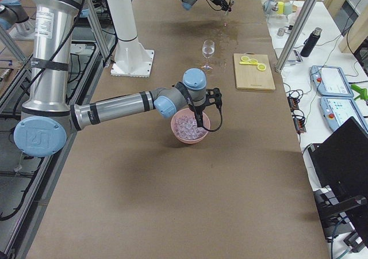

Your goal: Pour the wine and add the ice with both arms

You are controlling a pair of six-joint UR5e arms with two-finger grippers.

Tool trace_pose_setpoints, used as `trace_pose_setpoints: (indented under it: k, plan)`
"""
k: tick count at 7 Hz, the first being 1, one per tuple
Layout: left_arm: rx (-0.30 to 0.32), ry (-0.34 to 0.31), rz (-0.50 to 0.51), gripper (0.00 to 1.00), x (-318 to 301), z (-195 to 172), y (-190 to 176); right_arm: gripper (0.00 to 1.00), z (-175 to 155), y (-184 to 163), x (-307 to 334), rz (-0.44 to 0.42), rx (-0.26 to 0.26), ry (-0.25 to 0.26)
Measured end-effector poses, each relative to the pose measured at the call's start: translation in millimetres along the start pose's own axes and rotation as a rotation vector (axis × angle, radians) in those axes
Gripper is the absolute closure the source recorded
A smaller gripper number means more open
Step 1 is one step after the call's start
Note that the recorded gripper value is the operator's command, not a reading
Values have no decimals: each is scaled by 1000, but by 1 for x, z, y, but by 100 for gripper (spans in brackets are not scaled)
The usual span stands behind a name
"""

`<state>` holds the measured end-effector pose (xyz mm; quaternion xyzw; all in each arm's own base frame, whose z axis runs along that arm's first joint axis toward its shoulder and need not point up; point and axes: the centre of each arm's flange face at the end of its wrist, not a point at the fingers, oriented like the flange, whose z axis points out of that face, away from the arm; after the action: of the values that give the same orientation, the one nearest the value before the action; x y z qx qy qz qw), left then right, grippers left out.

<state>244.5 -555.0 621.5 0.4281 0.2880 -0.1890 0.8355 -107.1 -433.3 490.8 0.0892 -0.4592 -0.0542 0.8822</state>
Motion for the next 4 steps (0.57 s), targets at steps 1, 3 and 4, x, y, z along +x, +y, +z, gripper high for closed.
trace_pose_setpoints:
  k: [1,3,4]
  plan:
    - [6,-7,-18,83,1,1,2,0,-1,0,-1,-1,1,-1]
    - [2,-6,-22,23,5,2,8,0,-2,1,-3,-1,3,-3]
    - [-1,-5,-18,20,6,2,11,0,-3,1,-4,0,3,-4]
